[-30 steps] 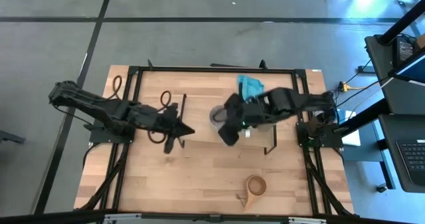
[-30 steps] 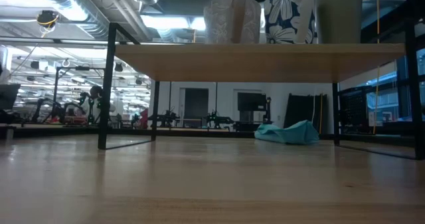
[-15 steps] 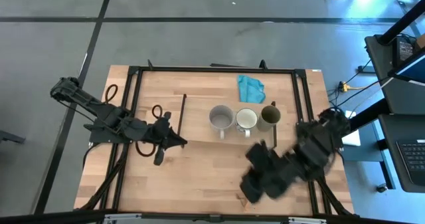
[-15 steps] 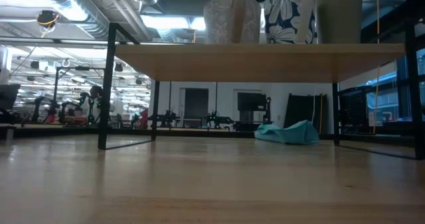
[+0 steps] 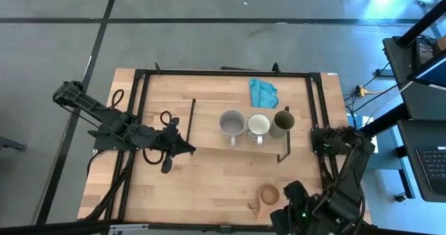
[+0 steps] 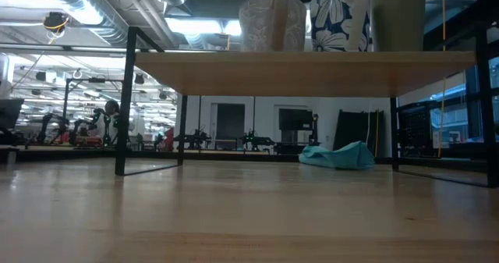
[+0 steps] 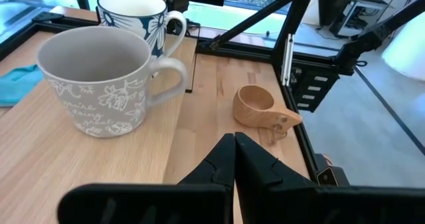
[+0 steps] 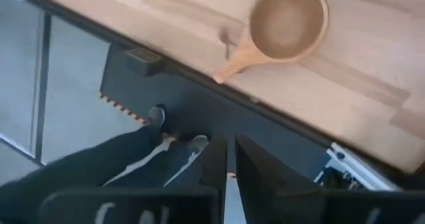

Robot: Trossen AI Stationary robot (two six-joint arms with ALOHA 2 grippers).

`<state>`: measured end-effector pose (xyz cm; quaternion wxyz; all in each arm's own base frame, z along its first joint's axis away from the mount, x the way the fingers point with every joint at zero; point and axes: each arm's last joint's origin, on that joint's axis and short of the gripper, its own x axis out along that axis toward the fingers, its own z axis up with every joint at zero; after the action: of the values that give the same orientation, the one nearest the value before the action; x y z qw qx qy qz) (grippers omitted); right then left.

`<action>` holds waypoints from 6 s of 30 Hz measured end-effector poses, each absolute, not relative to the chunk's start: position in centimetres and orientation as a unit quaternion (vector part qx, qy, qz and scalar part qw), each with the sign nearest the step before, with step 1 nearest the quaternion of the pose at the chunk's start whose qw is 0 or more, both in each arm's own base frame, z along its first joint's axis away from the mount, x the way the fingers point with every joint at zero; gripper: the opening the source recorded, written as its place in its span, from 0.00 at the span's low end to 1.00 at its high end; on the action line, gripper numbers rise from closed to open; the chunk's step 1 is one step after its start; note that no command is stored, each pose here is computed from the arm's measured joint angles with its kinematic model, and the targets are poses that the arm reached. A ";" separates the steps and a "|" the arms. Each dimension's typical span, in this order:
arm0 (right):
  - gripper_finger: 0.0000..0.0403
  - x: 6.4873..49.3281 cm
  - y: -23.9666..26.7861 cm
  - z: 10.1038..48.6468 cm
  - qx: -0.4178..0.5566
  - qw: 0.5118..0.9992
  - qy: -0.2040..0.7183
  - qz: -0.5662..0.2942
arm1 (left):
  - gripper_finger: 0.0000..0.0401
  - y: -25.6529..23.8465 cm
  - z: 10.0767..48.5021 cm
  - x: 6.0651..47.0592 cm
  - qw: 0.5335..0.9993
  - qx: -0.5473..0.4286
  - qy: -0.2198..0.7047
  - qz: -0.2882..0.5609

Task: Stack small to large cups/mugs on shelf
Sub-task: Put the brown wooden mug on the shelf

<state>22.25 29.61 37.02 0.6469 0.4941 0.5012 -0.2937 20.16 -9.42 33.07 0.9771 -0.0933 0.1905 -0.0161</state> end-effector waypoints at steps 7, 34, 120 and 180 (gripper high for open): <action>0.15 21.7 31.2 32.4 0.496 0.610 0.511 -0.346 | 0.00 -9.4 33.0 20.1 0.976 -0.097 0.194 -0.016; 0.44 24.9 26.5 21.3 0.459 0.556 0.504 -0.476 | 0.00 -10.2 32.8 19.7 0.969 -0.134 0.207 -0.021; 0.09 39.4 17.9 22.2 0.448 0.704 0.493 -0.246 | 0.00 -9.6 31.7 19.2 0.958 -0.128 0.254 0.031; 0.16 43.6 17.4 19.0 0.482 0.747 0.410 -0.206 | 0.00 -12.2 31.8 17.5 0.956 -0.164 0.242 0.015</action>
<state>43.63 17.38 19.05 0.7468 0.4815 0.4098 -0.2060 17.51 -12.24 31.76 0.9561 -0.1644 0.2423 0.0152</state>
